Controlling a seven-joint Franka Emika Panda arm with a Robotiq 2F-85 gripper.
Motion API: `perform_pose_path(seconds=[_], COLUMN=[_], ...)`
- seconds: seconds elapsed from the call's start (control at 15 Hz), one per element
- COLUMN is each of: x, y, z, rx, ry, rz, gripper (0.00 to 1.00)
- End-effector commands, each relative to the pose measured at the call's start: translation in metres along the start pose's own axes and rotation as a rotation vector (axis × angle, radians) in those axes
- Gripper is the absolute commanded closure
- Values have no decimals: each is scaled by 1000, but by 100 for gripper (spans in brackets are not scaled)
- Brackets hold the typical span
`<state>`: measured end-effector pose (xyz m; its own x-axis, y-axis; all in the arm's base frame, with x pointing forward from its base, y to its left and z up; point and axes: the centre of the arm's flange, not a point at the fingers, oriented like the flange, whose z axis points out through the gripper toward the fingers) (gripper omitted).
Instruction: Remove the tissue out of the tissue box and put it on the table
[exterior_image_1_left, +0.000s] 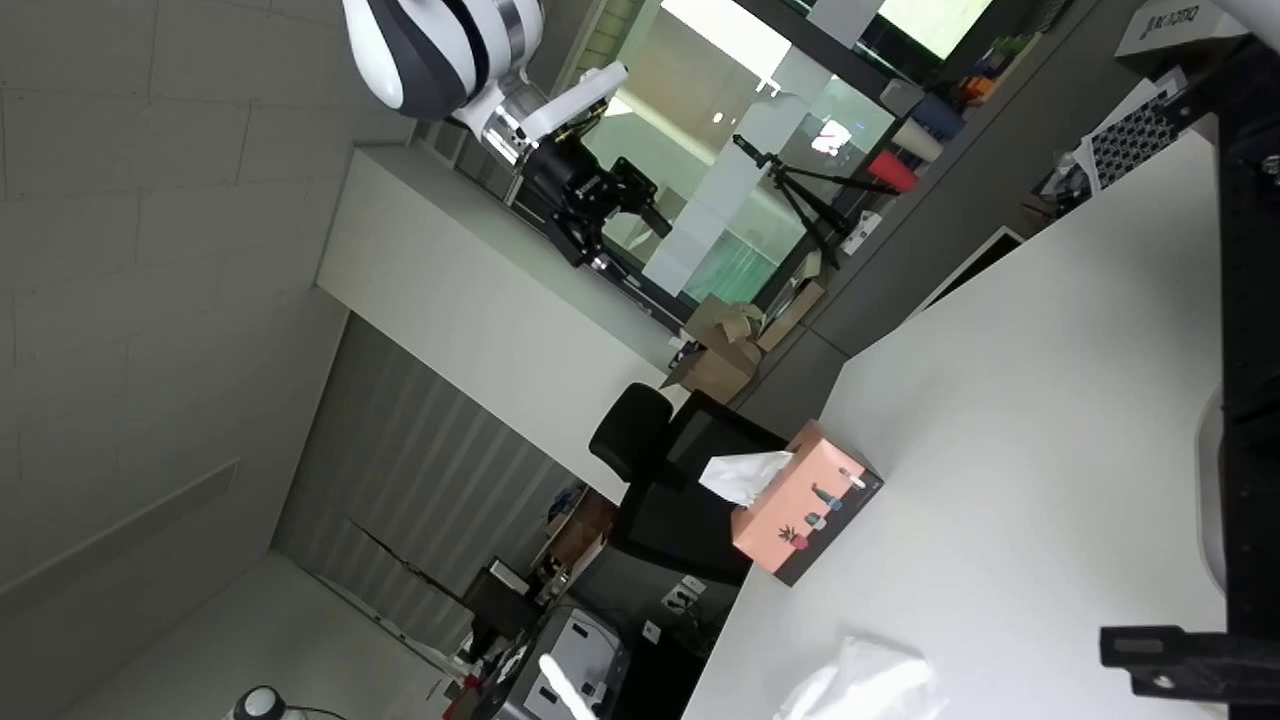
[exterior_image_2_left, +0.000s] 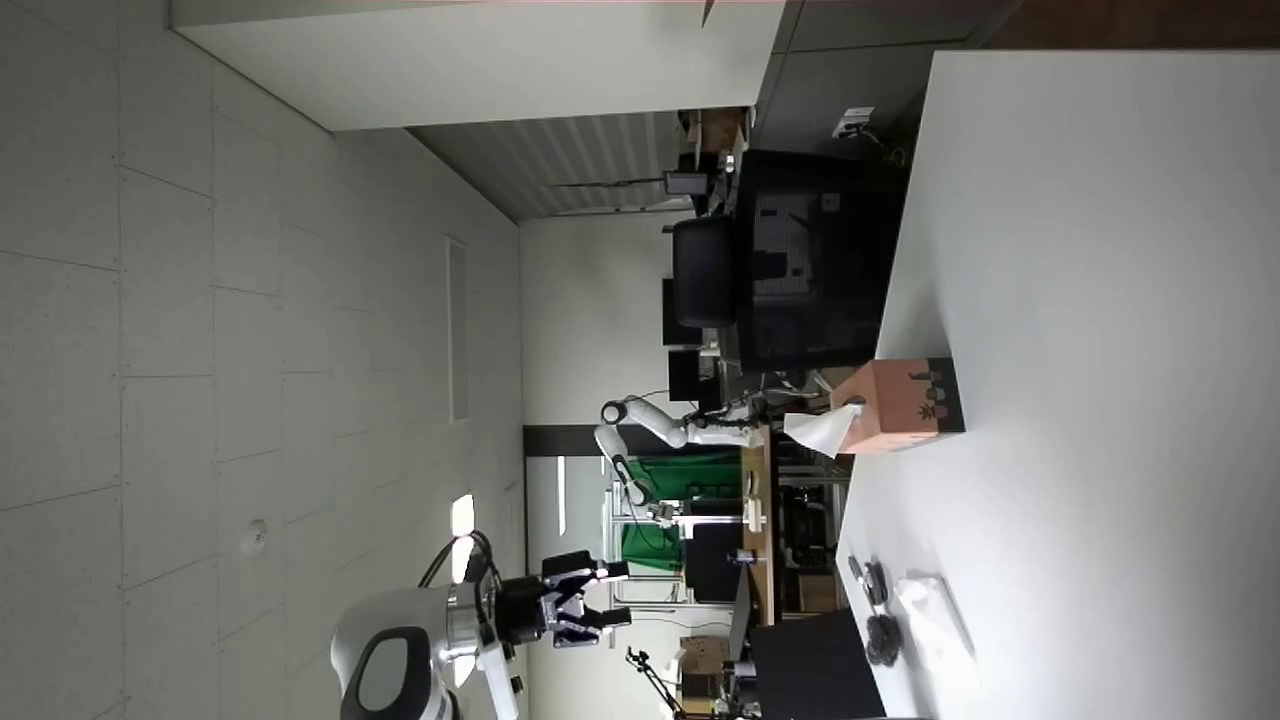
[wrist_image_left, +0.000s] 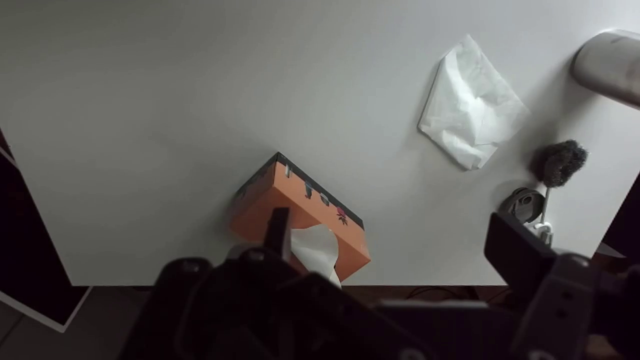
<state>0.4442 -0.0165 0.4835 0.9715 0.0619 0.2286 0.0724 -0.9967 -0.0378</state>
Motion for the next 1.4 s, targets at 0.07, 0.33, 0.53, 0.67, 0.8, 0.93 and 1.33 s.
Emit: perform_pose_path(seconds=[0.07, 0.33, 0.53, 0.67, 0.8, 0.93, 1.33], x=[26, 60, 90, 67, 70, 70, 69], y=[21, 39, 46, 40, 41, 40, 40], z=[29, 68, 101, 90, 109, 105, 96], rx=[-19, -43, -113, -116, -121, -120, -119], ry=[78, 252, 396, 378, 370, 373, 381], rz=[-28, -88, -104, -101, -105, -105, -105], gripper=[0, 0, 0, 0, 0, 0, 0])
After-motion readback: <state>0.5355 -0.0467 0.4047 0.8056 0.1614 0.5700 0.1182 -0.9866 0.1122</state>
